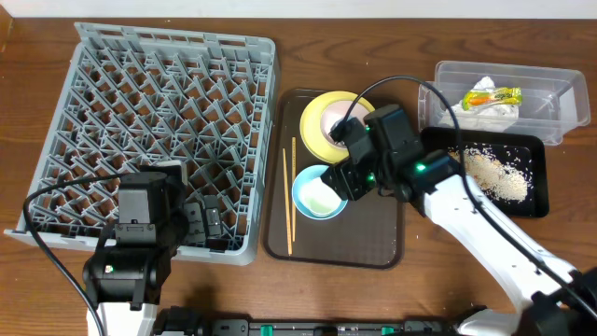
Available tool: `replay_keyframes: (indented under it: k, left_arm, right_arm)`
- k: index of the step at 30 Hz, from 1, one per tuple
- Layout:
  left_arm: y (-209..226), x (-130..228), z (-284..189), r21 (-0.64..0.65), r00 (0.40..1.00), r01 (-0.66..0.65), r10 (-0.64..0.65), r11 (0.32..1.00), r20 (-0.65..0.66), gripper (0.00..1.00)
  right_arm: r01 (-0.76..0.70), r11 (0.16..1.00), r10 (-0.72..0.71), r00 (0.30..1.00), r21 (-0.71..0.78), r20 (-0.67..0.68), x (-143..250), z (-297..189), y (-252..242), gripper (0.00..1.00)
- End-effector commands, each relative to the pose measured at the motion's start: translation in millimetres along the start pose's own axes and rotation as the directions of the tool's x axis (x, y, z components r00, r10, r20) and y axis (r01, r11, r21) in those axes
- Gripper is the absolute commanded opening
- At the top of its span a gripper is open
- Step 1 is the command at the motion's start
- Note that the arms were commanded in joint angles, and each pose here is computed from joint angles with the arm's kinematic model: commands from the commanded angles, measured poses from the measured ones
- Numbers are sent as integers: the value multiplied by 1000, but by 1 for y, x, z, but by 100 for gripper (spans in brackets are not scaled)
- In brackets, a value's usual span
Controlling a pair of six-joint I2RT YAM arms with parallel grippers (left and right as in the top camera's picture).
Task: Sort waste into correct bins and load items into the dishwasher
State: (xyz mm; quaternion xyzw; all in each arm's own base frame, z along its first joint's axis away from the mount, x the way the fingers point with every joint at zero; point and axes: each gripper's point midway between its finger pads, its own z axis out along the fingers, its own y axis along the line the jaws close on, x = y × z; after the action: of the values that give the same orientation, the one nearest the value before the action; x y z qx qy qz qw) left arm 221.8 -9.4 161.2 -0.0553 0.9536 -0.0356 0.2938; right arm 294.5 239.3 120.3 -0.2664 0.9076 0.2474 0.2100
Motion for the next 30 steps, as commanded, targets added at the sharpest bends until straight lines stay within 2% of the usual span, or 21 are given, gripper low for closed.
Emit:
replay_keyframes:
  k: [1,5,7,8,10,13,19,21,22,24,26,27,30]
  left_arm:
    - [0,-6,-5,2,1000,14,-14,1000,20,100]
    - [0,-6,-5,2,1000,14,-14,1000,19,100]
    - [0,-6,-5,2,1000,14,-14,1000,20,100]
    - [0,-6,-5,2,1000,14,-14,1000,20,100]
    - [0,-6,-5,2,1000,14,-14,1000,20,100]
    - [0,-7,-5,2,1000,14,-14,1000,20,100]
    - [-2,-7,-5,10,1000,14,-14,1000,23,100]
    - [-15,-11,-6,86,999,11,-14,996,35,100]
    - [-34,-18,-8,196,998,18,-30,980,55,100]
    - [-56,-30,-12,324,993,75,-101,943,65,100]
    - [-83,-44,-17,482,985,126,-165,867,39,100]
    - [-101,-50,-21,580,983,147,-182,801,3,100]
    - [-129,-60,-30,727,986,141,-160,672,-43,100]
  right_arm:
    - [-78,997,79,992,14,-97,25,20,-6,53]
    - [-113,993,117,980,33,-163,41,38,-15,47]
    - [-142,989,147,968,42,-203,51,49,-19,40]
    - [-167,985,172,960,42,-223,56,54,-20,35]
    - [-172,984,176,958,40,-228,57,59,-21,15]
    - [-168,985,172,971,33,-164,38,50,-20,4]
    - [-152,988,151,988,27,24,-14,-1,-21,1]
    - [-174,984,170,980,27,100,-29,-23,-25,1]
    - [-215,976,211,967,19,144,-37,-35,-29,1]
    - [-226,973,231,959,-53,166,-45,-42,-25,1]
    - [-183,957,227,955,-224,191,-59,-51,-7,1]
    - [-156,934,229,951,-320,206,-67,-59,5,1]
    - [-84,899,205,949,-431,241,-79,-71,22,1]
